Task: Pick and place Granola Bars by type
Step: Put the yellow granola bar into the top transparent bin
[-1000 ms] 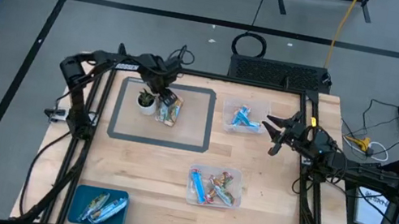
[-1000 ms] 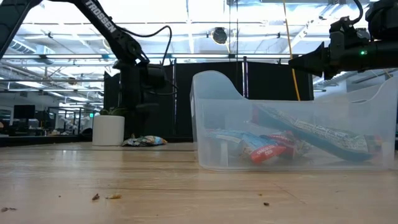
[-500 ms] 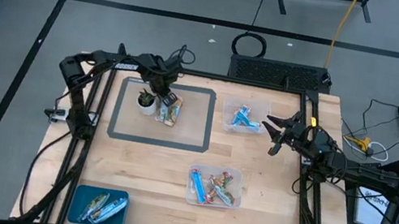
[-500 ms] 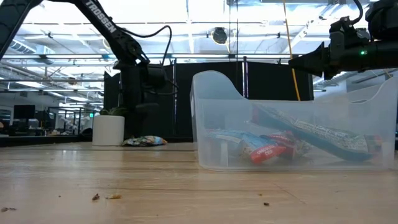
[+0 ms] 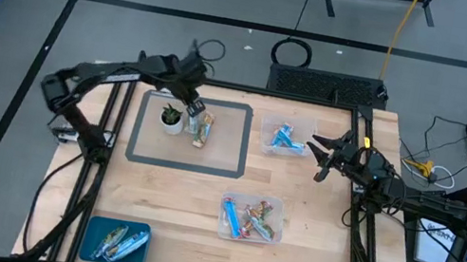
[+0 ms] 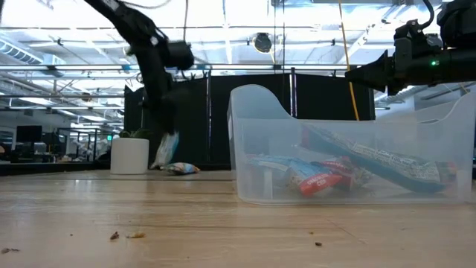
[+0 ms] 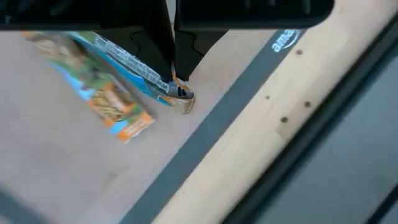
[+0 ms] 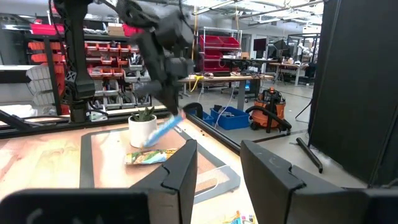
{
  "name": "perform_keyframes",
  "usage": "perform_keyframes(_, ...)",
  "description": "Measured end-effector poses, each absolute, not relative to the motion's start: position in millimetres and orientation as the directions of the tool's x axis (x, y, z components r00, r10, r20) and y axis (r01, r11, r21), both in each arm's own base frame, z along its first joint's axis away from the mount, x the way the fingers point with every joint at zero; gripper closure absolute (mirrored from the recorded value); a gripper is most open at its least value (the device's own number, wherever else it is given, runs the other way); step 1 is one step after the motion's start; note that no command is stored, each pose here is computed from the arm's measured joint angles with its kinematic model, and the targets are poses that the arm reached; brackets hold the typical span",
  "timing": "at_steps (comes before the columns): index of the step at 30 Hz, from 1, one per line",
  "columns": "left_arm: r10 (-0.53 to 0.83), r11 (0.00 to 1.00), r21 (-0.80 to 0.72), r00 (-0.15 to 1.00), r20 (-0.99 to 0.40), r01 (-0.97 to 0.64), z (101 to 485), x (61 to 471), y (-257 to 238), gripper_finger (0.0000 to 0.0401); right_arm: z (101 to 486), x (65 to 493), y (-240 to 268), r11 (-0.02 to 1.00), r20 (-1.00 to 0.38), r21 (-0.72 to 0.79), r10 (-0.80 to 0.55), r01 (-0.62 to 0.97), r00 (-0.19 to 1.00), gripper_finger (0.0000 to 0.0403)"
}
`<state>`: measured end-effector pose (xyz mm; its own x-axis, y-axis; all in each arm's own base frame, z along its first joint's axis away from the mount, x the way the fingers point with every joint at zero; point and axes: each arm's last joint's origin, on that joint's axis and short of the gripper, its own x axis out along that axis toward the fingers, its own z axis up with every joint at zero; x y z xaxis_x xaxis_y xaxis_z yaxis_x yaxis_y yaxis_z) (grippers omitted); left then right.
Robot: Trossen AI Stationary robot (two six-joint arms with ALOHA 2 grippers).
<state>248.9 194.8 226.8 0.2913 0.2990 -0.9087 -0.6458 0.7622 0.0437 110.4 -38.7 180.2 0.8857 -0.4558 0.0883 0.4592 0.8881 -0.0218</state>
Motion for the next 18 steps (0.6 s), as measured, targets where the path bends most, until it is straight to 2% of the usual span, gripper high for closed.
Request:
perform_keyframes(6,0.369,0.782,0.041,0.409,-0.834,-0.622,272.5,234.0,174.3,0.0399,180.2,110.4,-38.7,0.888,0.088,-0.025,-0.456,0.460,0.886,0.0289)
perform_keyframes(9,0.392,0.797,0.037,0.470,-0.791,-0.602,290.3,229.7,162.1,0.0399,180.2,110.4,-38.7,0.882,0.088,-0.085,-0.456,0.463,0.886,0.0289)
perform_keyframes(14,0.397,0.842,0.044,0.561,-0.726,-0.538,307.5,233.8,141.5,0.0400,180.2,110.4,-38.7,0.877,0.088,-0.125,-0.456,0.464,0.886,0.0289)
perform_keyframes(18,0.371,0.903,0.098,0.648,-0.665,-0.417,314.3,247.4,126.2,0.0400,180.2,110.4,-38.7,0.877,0.088,-0.126,-0.456,0.464,0.886,0.0289)
